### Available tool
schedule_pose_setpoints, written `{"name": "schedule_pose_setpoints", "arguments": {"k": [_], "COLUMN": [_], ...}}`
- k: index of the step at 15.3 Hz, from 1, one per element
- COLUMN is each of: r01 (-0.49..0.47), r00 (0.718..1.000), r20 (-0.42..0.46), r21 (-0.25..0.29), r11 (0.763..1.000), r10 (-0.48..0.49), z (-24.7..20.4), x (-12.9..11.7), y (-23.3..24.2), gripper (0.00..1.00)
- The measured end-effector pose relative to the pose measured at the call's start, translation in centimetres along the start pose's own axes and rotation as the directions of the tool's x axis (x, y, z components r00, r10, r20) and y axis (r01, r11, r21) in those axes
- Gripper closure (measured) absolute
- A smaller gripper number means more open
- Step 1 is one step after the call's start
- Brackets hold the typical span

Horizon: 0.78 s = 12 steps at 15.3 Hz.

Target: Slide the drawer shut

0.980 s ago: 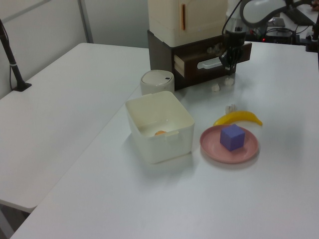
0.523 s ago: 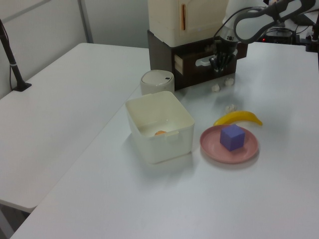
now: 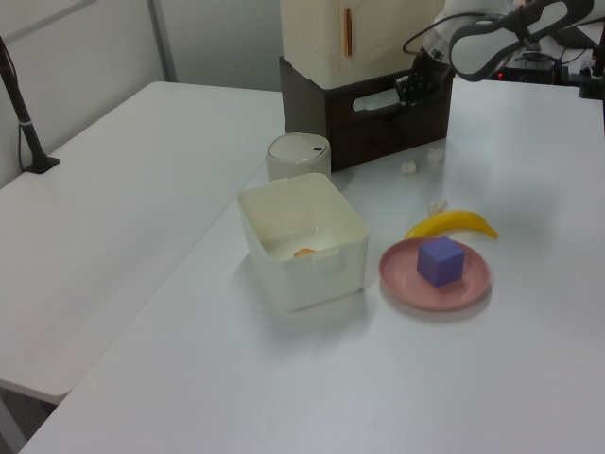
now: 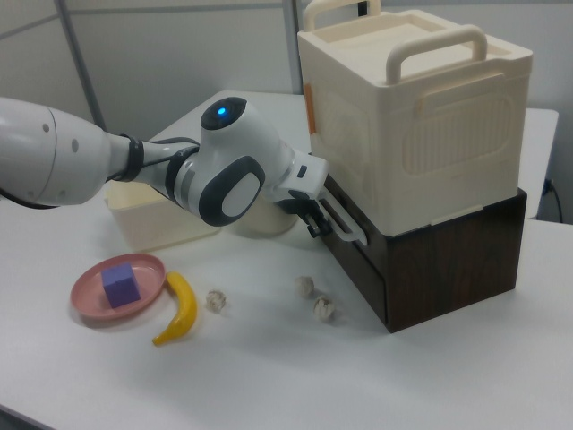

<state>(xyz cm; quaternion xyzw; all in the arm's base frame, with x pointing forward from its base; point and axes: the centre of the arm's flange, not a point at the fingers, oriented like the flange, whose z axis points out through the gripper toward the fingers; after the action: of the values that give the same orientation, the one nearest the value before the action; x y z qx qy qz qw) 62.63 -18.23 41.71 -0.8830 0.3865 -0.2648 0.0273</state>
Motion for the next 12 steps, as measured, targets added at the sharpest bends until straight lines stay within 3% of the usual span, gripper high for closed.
{"name": "schedule_pose_setpoints", "arguments": {"k": [5, 7, 10, 12], "r01": [-0.008, 0.017, 0.126, 0.224], "r00": [1.0, 1.0, 0.976, 0.927], "r20": [-0.001, 0.025, 0.189, 0.327], "r21": [-0.004, -0.029, -0.086, -0.091], "r11": [1.0, 0.999, 0.988, 0.97], "r10": [0.008, -0.017, -0.107, -0.184], "z": [0.0, 0.0, -2.0, -5.8], "x": [-0.1, 0.0, -0.5, -1.2], "y": [0.0, 0.4, 0.3, -1.0], "gripper": [0.99, 0.99, 0.99, 0.99]}}
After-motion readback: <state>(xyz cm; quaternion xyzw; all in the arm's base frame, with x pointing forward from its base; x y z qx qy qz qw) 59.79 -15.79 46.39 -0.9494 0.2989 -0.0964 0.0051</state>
